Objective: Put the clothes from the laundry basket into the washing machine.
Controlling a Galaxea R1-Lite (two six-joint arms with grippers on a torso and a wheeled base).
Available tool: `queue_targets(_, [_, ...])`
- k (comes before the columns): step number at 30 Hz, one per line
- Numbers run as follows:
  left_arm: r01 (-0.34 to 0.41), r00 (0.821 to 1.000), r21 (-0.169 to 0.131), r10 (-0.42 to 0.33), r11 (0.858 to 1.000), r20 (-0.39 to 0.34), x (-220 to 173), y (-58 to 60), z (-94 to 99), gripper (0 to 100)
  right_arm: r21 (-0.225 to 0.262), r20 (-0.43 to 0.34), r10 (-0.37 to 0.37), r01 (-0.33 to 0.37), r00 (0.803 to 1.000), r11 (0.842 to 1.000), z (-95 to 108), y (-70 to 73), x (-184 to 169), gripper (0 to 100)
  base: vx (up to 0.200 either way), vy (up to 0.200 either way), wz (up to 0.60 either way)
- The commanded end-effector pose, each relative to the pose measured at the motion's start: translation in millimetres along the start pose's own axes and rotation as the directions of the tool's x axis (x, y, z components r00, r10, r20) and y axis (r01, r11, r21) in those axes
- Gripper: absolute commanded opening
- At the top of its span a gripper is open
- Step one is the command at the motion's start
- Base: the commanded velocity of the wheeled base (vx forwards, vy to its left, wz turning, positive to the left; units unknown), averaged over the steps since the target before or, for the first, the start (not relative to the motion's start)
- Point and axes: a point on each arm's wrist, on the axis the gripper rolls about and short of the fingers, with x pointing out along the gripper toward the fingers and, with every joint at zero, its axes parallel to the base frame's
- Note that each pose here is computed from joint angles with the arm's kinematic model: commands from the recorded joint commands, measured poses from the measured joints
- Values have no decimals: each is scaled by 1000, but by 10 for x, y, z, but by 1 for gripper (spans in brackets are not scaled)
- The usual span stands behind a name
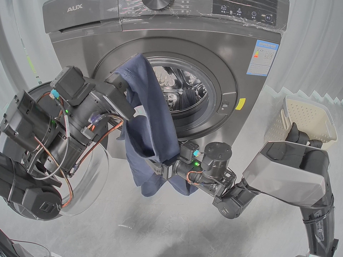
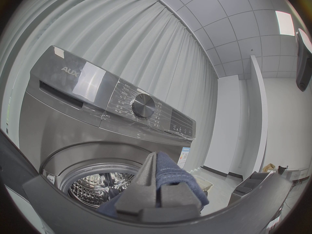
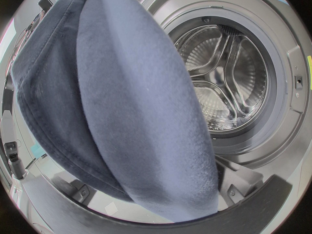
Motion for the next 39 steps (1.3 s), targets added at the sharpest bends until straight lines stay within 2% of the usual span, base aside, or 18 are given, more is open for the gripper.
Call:
queue_targets(1, [-1, 1000, 0, 1, 1000, 2, 4, 9, 2, 0, 3, -2, -1, 1, 1000, 1000, -44, 0, 7, 0, 0, 0, 0])
queue_targets(5, [-4, 1000, 0, 4, 1000, 2, 3, 17, 2, 0, 5, 13, -16, 15, 1000, 1000, 4, -64, -19, 0, 0, 0, 0])
queue_targets(12, [-11, 1000, 1, 11, 1000, -4, -6, 35, -6, 0, 22, 27, -106, 106, 994, 994, 285, -382, -403, 0, 0, 0, 0])
queue_targets(17, [-38, 999, 16, 38, 999, -34, -40, 125, -75, 0, 45, 62, -149, 147, 987, 988, 433, -502, -649, 0, 0, 0, 0])
queue_targets(20, [-52, 994, 17, 54, 998, -96, -109, 164, -223, 0, 62, 78, -175, 171, 981, 983, 613, -557, -832, 0, 0, 0, 0])
queue_targets(24, [-60, 983, 16, 62, 998, -171, -183, 183, -412, 0, 78, 117, -176, 168, 977, 983, 838, -514, -982, 0, 0, 0, 0])
queue_targets(27, [-63, 971, 15, 65, 998, -229, -238, 190, -559, 0, 73, 188, -174, 163, 967, 984, 1095, -444, -1054, 0, 0, 0, 0])
queue_targets(30, [-36, 957, 2, 35, 999, -287, -342, 180, -651, 0, 75, 223, -195, 182, 955, 980, 1205, -415, -1082, 0, 0, 0, 0])
queue_targets(34, [-5, 920, 0, 5, 1000, -391, -512, 182, -848, 0, 75, 240, -187, 174, 953, 982, 1258, -386, -1081, 0, 0, 0, 0])
queue_targets(36, [-1, 892, 7, 4, 1000, -451, -581, 192, -1007, 0, 75, 260, -173, 159, 950, 984, 1316, -338, -1072, 0, 0, 0, 0])
queue_targets(39, [-1, 875, 7, 5, 1000, -483, -606, 198, -1110, 0, 75, 280, -160, 144, 947, 987, 1378, -287, -1074, 0, 0, 0, 0])
